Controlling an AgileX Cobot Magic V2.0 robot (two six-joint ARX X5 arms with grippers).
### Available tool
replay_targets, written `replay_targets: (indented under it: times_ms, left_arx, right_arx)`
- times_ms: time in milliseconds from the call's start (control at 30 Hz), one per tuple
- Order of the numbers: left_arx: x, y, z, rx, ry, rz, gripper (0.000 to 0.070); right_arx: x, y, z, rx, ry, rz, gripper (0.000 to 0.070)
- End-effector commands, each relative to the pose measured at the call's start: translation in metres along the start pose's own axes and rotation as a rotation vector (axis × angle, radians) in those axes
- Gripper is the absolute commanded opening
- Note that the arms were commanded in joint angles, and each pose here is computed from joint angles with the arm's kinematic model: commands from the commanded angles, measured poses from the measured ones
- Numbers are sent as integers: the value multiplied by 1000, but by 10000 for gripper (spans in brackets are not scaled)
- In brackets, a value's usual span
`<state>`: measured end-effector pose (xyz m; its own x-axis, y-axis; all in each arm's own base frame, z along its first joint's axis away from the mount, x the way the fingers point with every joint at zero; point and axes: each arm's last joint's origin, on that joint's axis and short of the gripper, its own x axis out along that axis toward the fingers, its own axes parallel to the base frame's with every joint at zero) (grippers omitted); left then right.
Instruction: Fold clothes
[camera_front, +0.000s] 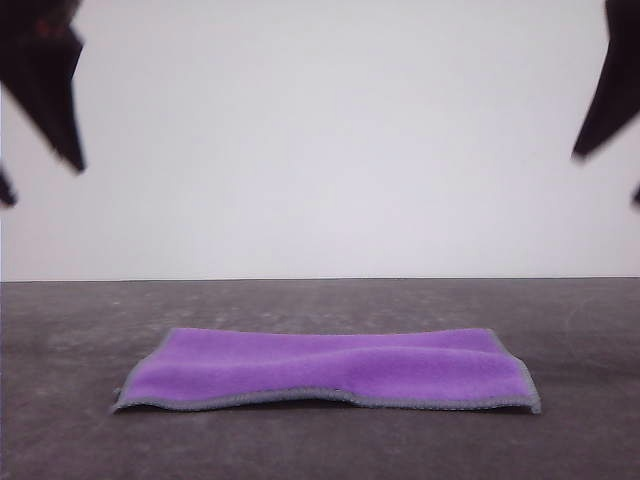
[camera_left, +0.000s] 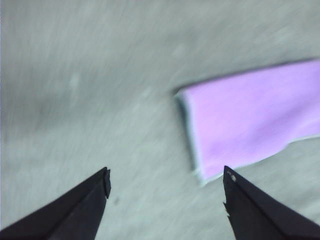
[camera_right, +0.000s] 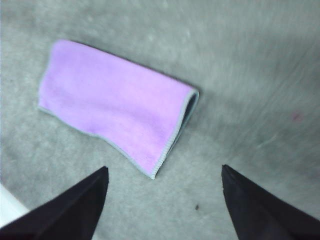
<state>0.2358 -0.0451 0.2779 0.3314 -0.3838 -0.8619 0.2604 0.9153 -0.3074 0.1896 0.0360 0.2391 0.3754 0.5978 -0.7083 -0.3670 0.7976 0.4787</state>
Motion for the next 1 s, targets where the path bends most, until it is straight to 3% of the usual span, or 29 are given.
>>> replay_targets:
  times_ms: [0,300,700,733,800,867,967]
  left_arx:
    - [4,3,1,-4,-6,5,440]
    - [7,7,1,-9,-29,6,436]
    - [7,7,3,-4,-41,2,436]
    - [7,7,3,-4,-40,2,436]
    - [7,7,2,-5,-40,2,436]
    - [7,7,2,-5,-39,2,436]
    - [7,7,2,-5,-39,2,436]
  right_arx:
    - [13,-7,-1,88,6,38,465]
    - [73,-36,4,268,97,197,464]
    - [126,-44,-3,338,218,278,446]
    - [129,-43,-3,331,221,286,405]
    - [131,-41,-3,313,218,289,220]
    - [132,-41,-1,298,201,280,84]
    - [132,-41,1,285,183,281,23]
